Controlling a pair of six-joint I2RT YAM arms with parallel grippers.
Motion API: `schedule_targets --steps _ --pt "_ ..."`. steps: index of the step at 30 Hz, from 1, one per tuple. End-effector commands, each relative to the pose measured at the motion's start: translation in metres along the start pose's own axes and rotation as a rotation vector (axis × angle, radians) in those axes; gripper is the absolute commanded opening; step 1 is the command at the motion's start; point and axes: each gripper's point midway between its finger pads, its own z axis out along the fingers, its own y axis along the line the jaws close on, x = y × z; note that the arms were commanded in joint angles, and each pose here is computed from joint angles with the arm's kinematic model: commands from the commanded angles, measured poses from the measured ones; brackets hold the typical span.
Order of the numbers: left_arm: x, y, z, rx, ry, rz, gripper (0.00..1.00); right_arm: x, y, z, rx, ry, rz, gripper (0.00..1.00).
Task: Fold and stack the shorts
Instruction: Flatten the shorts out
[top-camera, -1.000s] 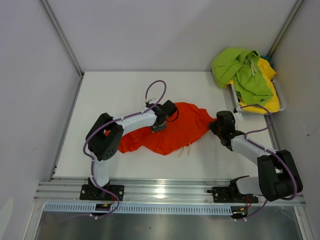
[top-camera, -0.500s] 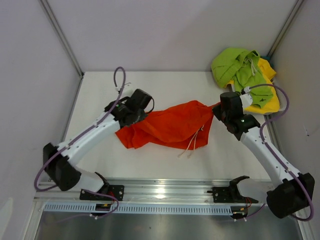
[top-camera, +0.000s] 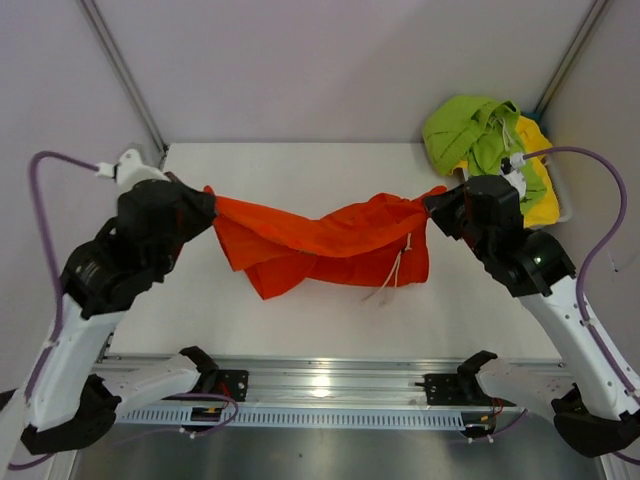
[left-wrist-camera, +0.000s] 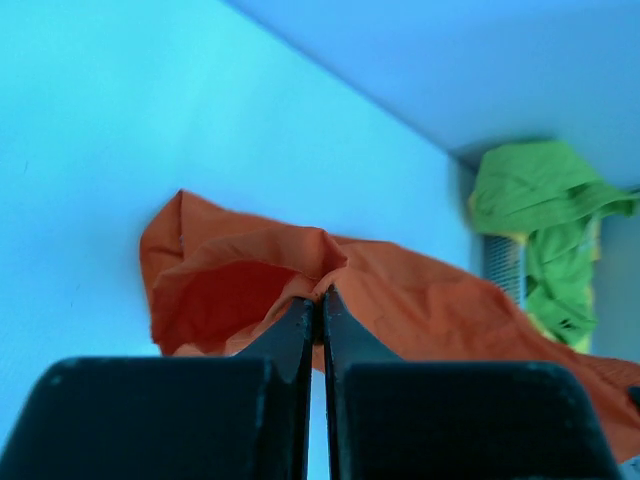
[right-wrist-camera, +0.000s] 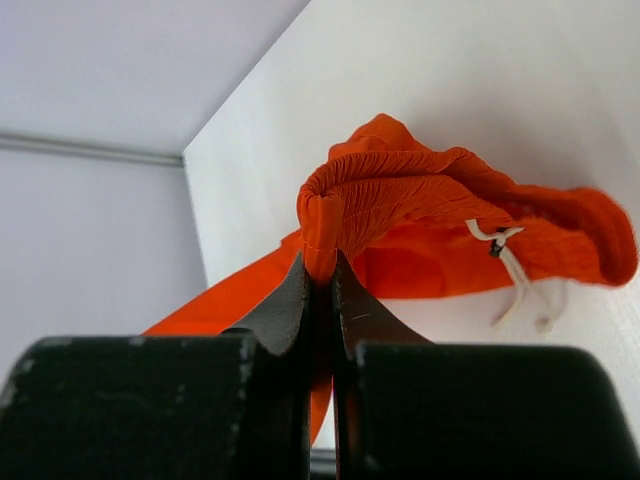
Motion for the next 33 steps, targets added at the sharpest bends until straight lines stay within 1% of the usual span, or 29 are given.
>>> schedule_targets --steps 1,2,5,6,7,8,10,12,13,16,19,21,25,26,29,33 --pt "-0.036 0.018 -0.031 0.010 -0.104 -0.012 0.00 -0.017 0.028 -0.042 -0.128 -0.017 0.062 0.00" --pt "-0.045 0.020 -0.042 0.040 -0.134 -0.038 0.00 -0.019 0.035 -0.056 -0.183 -0.016 0.070 0.00" --pt "-0.065 0.026 -0.067 0.108 -0.207 -0.091 0.00 -0.023 0.059 -0.079 -0.337 -0.007 0.091 0.00" --pt "-0.070 0.028 -0.073 0.126 -0.226 -0.103 0.00 -0.020 0.071 -0.097 -0.436 0.033 0.082 0.00" --pt "-0.076 0.030 -0.080 0.145 -0.248 -0.104 0.00 -0.026 0.090 -0.110 -0.544 0.022 0.087 0.00" --pt "-0.086 0.032 -0.092 0.180 -0.286 -0.136 0.00 -0.020 0.100 -0.122 -0.619 0.064 0.068 0.00" --pt "-0.098 0.036 -0.103 0.203 -0.336 -0.137 0.00 -0.027 0.115 -0.140 -0.711 0.065 0.086 0.00" --pt "-0.114 0.037 -0.114 0.229 -0.396 -0.161 0.00 -0.035 0.126 -0.151 -0.757 0.052 0.082 0.00" --pt "-0.119 0.034 -0.116 0.234 -0.413 -0.154 0.00 -0.039 0.127 -0.150 -0.751 0.040 0.085 0.00" --pt "-0.125 0.024 -0.111 0.228 -0.426 -0.123 0.00 -0.051 0.140 -0.148 -0.758 -0.012 0.082 0.00" --pt "-0.135 0.005 -0.105 0.255 -0.458 -0.114 0.00 -0.054 0.161 -0.158 -0.858 -0.009 0.071 0.00" --pt "-0.141 -0.003 -0.108 0.287 -0.475 -0.115 0.00 -0.047 0.172 -0.171 -0.932 0.047 0.063 0.00" --pt "-0.160 -0.013 -0.134 0.401 -0.541 -0.132 0.00 -0.050 0.183 -0.194 -1.025 0.071 0.071 0.00" --pt "-0.168 -0.012 -0.146 0.440 -0.568 -0.156 0.00 -0.053 0.183 -0.203 -1.051 0.072 0.070 0.00" --pt "-0.177 -0.005 -0.168 0.494 -0.608 -0.186 0.00 -0.055 0.183 -0.222 -1.109 0.092 0.077 0.00" --pt "-0.181 0.002 -0.183 0.537 -0.635 -0.203 0.00 -0.056 0.183 -0.243 -1.155 0.143 0.115 0.00"
